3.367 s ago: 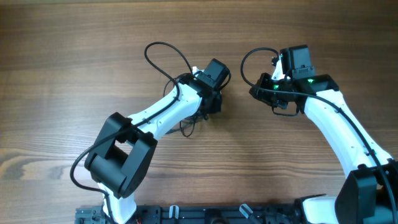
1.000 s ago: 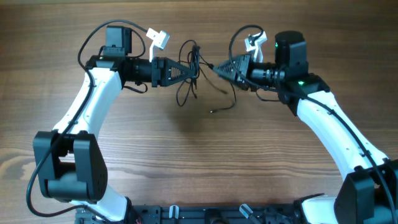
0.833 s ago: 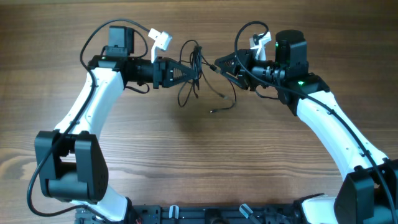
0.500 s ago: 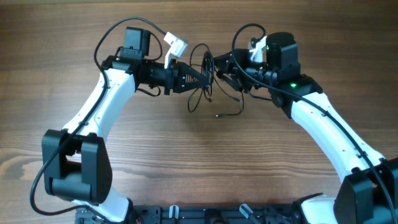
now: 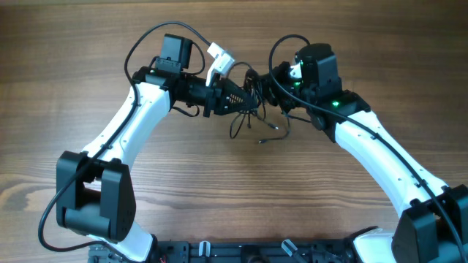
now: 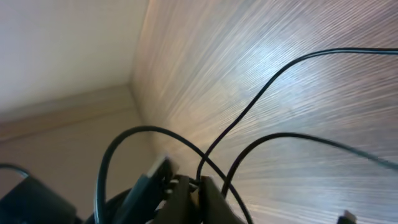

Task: Untangle cables
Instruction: 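Grasp a cable from the bundle with the right gripper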

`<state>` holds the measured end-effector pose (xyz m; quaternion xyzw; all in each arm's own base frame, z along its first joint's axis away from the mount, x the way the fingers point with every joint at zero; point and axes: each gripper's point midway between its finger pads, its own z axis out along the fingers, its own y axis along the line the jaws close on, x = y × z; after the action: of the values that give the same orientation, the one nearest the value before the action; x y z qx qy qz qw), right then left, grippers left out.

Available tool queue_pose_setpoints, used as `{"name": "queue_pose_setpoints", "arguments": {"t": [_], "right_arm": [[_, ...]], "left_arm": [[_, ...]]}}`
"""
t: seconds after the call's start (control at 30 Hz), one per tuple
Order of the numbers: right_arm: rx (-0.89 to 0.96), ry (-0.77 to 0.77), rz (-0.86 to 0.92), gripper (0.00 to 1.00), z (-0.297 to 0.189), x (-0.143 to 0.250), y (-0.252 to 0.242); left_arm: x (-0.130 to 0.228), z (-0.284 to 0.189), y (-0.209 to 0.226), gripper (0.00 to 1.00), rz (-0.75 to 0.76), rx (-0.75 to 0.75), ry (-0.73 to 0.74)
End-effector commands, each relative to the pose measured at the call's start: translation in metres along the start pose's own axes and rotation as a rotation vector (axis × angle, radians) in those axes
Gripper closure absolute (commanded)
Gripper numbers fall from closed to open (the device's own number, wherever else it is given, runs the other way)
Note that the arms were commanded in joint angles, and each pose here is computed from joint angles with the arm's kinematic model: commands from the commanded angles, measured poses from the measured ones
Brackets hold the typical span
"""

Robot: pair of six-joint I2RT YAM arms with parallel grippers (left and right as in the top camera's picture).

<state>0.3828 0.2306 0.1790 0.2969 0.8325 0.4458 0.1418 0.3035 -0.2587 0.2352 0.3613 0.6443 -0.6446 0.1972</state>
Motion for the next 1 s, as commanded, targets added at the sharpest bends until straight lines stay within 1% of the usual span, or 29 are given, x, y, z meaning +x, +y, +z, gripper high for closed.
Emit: {"name": "queue_pose_setpoints", "arguments": {"t": [0.0,0.1,0.27,0.4,0.53,0.63,0.7,0.73,0.77,0.8,0.87,0.9,0.97], "right_arm": [[0.13,-0.084,-0.127,0.96,0.001,-0.014,-0.026],[0.215,-0.095,-0.21,0.96,-0.002,-0.017,-0.044],[0.279,-0.075,-0.346,0.96,-0.008,-0.021,-0.059],[0.348,-0.07,-0.329,0.96,-0.016,-0.026,-0.077],[0.395,-0.041,-0.392,0.96,-0.022,-0.028,-0.089],[0.402,-0.033,-0.402,0.96,-0.023,-0.028,-0.092],[0.357,0.016,-0.396,0.96,-0.02,-0.018,-0.086],[0.301,0.065,-0.393,0.93,-0.017,-0.009,-0.078],[0.242,0.109,-0.39,0.76,-0.015,0.0,-0.068],[0.185,0.143,-0.383,0.55,-0.013,0.007,-0.058],[0.13,0.163,-0.305,0.46,-0.011,0.012,-0.046],[0.114,0.169,-0.264,0.43,-0.011,0.013,-0.042],[0.036,0.203,-0.259,0.46,-0.01,0.019,-0.026]], "left_arm": [[-0.003,-0.004,0.003,0.96,0.034,-0.046,0.006],[0.008,-0.007,0.023,0.96,-0.006,-0.168,0.054],[0.019,-0.012,0.04,0.96,-0.04,-0.275,0.1],[0.019,-0.021,0.044,0.96,-0.053,-0.301,0.091],[0.017,-0.037,0.05,0.96,-0.071,-0.331,0.062],[0.019,-0.048,0.051,0.96,-0.113,-0.346,0.048],[0.021,-0.053,0.052,0.96,-0.134,-0.353,0.043],[0.02,-0.056,0.053,0.96,-0.14,-0.358,0.036],[0.02,-0.059,0.053,0.96,-0.14,-0.362,0.03],[0.017,-0.062,0.051,0.96,-0.124,-0.348,0.017],[0.011,-0.063,0.043,0.96,-0.1,-0.294,-0.016],[0.008,-0.063,0.038,0.96,-0.085,-0.264,-0.032],[0.002,-0.064,0.029,0.96,-0.079,-0.21,-0.066]]}}
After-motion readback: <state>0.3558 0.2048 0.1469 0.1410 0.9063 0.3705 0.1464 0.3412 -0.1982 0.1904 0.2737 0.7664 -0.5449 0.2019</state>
